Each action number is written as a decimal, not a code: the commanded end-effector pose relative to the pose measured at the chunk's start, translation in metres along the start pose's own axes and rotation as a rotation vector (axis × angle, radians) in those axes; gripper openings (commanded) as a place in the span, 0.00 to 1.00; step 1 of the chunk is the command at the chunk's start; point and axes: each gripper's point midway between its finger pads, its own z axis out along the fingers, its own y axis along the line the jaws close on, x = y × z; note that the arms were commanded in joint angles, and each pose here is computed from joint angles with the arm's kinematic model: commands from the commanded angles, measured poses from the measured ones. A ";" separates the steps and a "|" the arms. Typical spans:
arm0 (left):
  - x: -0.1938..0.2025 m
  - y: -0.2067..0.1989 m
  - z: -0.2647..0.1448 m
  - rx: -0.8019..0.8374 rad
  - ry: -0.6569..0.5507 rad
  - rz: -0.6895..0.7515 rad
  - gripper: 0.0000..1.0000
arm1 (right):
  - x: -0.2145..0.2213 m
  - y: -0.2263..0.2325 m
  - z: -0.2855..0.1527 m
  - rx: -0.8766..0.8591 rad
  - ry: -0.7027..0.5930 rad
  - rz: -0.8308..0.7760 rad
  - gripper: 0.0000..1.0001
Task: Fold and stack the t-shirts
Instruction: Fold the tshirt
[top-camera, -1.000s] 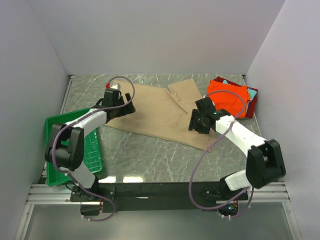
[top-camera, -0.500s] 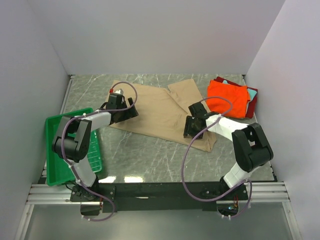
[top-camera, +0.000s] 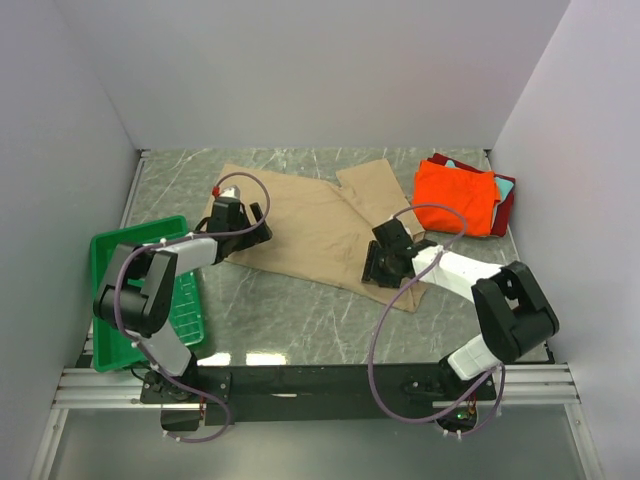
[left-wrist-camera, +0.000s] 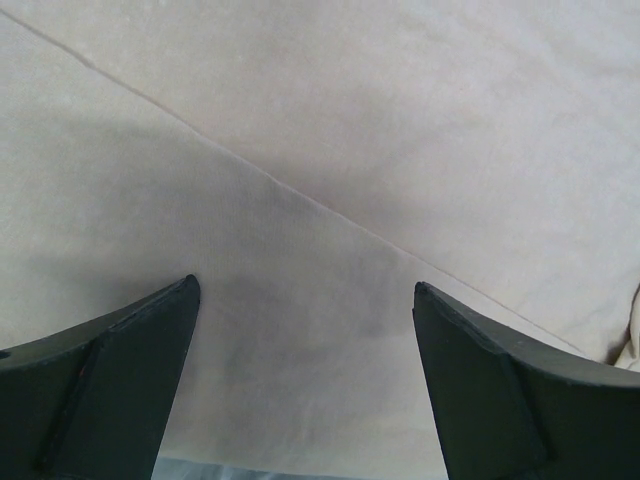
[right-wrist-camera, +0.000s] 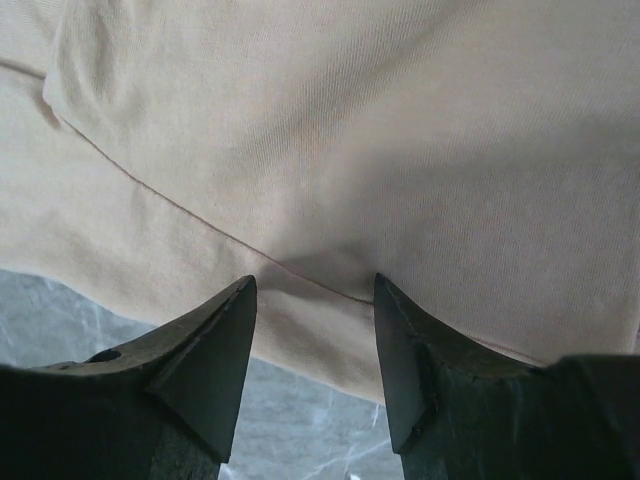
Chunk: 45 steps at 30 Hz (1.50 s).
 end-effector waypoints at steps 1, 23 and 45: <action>0.036 0.031 -0.011 -0.111 0.089 -0.011 0.96 | 0.074 -0.043 -0.001 0.146 0.212 0.017 0.58; 0.051 0.044 -0.035 -0.124 0.086 -0.010 0.95 | 0.131 -0.061 -0.029 0.173 0.211 0.062 0.59; 0.044 0.030 -0.062 -0.068 0.049 -0.007 0.95 | 0.132 -0.060 -0.060 0.150 0.128 0.076 0.59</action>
